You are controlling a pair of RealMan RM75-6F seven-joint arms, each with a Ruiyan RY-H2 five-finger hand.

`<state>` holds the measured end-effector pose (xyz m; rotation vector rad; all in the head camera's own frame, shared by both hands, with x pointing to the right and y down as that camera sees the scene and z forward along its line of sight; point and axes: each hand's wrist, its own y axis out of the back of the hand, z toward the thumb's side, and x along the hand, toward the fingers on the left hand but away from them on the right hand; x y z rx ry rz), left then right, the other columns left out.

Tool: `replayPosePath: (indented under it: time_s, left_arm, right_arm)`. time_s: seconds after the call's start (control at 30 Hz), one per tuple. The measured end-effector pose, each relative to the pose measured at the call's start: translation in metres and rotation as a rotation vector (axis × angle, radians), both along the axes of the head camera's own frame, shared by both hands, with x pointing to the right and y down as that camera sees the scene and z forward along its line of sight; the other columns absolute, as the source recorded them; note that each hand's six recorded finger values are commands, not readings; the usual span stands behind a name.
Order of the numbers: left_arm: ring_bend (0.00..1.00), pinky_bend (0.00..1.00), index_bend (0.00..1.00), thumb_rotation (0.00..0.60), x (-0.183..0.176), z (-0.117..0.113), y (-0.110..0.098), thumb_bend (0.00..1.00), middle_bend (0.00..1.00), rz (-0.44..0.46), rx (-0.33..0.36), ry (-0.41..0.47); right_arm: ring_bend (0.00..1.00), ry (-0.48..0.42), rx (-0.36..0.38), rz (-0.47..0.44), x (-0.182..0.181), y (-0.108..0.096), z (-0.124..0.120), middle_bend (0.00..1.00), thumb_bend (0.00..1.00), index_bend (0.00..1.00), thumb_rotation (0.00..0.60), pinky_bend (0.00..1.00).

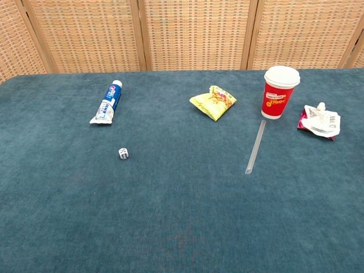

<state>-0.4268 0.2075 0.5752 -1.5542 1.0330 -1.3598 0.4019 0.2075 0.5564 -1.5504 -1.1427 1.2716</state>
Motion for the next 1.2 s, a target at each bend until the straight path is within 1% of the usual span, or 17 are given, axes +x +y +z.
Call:
replayPosePath:
  time_s: [0.1,0.23,0.3,0.37,0.43,0.6,0.77,0.93,1.03,1.2]
  left_arm:
    - [0.0,0.0,0.14,0.6,0.01,0.001,-0.004,0.08,0.0,0.006,-0.007,0.029]
    - [0.0,0.0,0.2,0.6,0.028,0.001,-0.019,0.18,0.0,0.037,-0.01,0.049]
    - [0.0,0.0,0.22,0.6,0.037,0.003,-0.027,0.21,0.0,0.05,-0.02,0.054]
    - [0.0,0.0,0.23,0.6,0.047,0.008,-0.039,0.23,0.0,0.062,-0.038,0.057]
    - [0.0,0.0,0.25,0.6,0.056,0.013,-0.05,0.23,0.0,0.065,-0.058,0.055]
    - [0.0,0.0,0.32,0.6,0.08,0.03,-0.067,0.24,0.0,0.054,-0.133,0.041]
    - [0.0,0.0,0.35,0.6,0.107,0.05,-0.077,0.24,0.0,0.045,-0.211,0.02]
    - [0.0,0.0,0.43,0.6,0.144,0.071,-0.083,0.25,0.0,0.062,-0.276,-0.021]
    - [0.0,0.0,0.45,0.6,0.167,0.081,-0.086,0.25,0.0,0.084,-0.3,-0.046]
    - [0.0,0.0,0.48,0.6,0.191,0.099,-0.088,0.25,0.0,0.095,-0.336,-0.095]
  right_arm:
    - [0.0,-0.006,0.0,0.002,0.0,0.0,-0.001,0.0,0.09,0.07,0.6,0.0]
    - [0.0,-0.02,0.004,0.007,0.001,-0.001,-0.003,0.0,0.09,0.07,0.6,0.0]
    - [0.0,-0.028,0.005,0.011,0.002,-0.001,-0.004,0.0,0.09,0.07,0.6,0.0]
    - [0.0,-0.034,0.005,0.014,0.003,-0.002,-0.004,0.0,0.09,0.07,0.6,0.0]
    - [0.0,-0.04,0.006,0.019,0.005,-0.002,-0.005,0.0,0.09,0.07,0.6,0.0]
    - [0.0,-0.057,0.004,0.033,0.009,-0.004,-0.006,0.0,0.09,0.07,0.6,0.0]
    - [0.0,-0.072,0.007,0.037,0.01,-0.004,-0.008,0.0,0.09,0.08,0.6,0.0]
    - [0.0,-0.09,0.011,0.041,0.012,-0.005,-0.01,0.0,0.09,0.08,0.6,0.0]
    - [0.0,-0.1,0.012,0.046,0.013,-0.005,-0.01,0.0,0.09,0.08,0.6,0.0]
    - [0.0,-0.12,0.018,0.055,0.016,-0.006,-0.014,0.0,0.09,0.09,0.6,0.0]
